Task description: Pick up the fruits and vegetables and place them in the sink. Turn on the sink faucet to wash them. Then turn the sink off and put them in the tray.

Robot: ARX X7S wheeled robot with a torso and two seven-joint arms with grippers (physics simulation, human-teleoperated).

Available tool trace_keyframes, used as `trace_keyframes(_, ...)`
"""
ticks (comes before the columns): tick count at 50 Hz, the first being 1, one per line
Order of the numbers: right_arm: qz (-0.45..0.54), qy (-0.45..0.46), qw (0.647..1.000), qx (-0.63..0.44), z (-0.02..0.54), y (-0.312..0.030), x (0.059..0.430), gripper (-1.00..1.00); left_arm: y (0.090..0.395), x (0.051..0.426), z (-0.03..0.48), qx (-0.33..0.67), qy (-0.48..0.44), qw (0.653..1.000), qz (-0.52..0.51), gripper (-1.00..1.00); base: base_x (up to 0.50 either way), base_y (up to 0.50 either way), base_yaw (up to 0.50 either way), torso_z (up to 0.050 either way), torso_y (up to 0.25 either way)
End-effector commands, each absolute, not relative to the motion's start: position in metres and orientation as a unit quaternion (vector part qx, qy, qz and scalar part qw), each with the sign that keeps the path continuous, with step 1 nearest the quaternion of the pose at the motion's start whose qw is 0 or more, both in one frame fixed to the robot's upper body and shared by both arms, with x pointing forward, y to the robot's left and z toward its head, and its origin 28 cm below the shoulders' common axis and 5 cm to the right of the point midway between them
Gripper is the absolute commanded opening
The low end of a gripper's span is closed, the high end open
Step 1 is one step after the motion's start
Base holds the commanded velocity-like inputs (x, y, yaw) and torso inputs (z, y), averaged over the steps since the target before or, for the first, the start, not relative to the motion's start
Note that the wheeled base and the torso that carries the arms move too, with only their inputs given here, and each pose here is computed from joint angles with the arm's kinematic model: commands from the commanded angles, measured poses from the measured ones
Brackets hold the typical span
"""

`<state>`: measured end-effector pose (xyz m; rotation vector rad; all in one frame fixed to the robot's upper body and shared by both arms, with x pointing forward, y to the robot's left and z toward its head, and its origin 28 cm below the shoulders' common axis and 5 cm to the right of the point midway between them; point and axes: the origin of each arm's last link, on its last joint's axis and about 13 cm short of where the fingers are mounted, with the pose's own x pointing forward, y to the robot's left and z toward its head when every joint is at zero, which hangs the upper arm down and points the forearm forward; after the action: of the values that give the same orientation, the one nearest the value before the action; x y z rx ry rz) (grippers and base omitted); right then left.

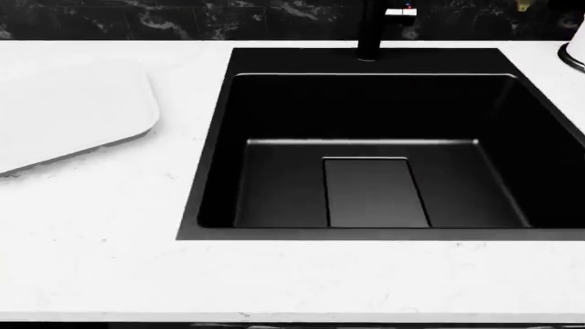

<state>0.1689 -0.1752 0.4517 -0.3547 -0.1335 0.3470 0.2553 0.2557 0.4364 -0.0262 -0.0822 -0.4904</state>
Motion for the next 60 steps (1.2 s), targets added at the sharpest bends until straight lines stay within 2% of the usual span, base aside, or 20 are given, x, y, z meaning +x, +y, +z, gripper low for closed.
trace_keyframes(1, 0.157, -0.099, 0.965, -0.185, 0.4571, -0.1729, 0.1681, -1.0, 0.2562, 0.2507, 0.4345, -0.021, -0.047, 0.968, -0.244, -1.0, 0.0, 0.5, 0.0, 0.0, 0.0)
trace_keyframes(60, 0.173, -0.11, 0.959, -0.195, 0.4599, -0.1678, 0.1751, -1.0, 0.2518, 0.2493, 0.4344, -0.016, -0.05, 0.965, -0.256, -1.0, -0.06, 0.5, 0.0, 0.0, 0.001)
